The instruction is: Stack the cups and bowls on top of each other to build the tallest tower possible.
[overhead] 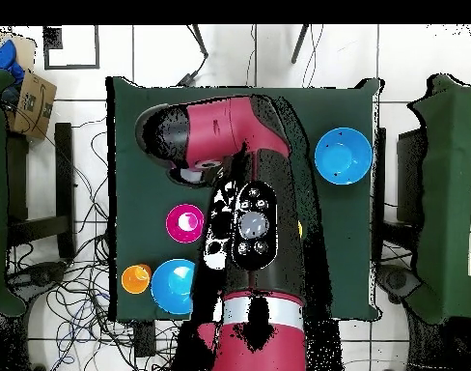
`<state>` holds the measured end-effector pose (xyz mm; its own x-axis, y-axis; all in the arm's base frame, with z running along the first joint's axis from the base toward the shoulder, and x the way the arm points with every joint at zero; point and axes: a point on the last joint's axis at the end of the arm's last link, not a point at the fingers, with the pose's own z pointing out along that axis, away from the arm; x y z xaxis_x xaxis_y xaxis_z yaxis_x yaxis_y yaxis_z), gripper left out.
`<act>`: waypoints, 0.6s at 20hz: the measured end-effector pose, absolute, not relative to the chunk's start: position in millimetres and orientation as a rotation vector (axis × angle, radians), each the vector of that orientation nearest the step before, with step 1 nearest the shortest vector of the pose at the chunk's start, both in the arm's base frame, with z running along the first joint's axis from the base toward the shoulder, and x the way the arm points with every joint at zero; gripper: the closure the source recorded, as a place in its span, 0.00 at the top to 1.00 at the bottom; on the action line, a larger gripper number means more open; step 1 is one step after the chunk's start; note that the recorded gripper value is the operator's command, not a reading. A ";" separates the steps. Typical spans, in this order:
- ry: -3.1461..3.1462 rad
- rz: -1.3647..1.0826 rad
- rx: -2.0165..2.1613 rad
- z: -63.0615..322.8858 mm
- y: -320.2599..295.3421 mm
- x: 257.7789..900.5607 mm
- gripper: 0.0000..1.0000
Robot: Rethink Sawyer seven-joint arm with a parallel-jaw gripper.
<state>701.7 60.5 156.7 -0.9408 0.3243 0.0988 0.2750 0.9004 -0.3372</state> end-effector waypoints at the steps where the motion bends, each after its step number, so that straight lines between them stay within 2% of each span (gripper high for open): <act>1: -2.917 0.483 -0.463 157.9 61.0 703.4 0.00; 12: -2.941 0.481 -0.450 163.5 72.4 710.3 0.00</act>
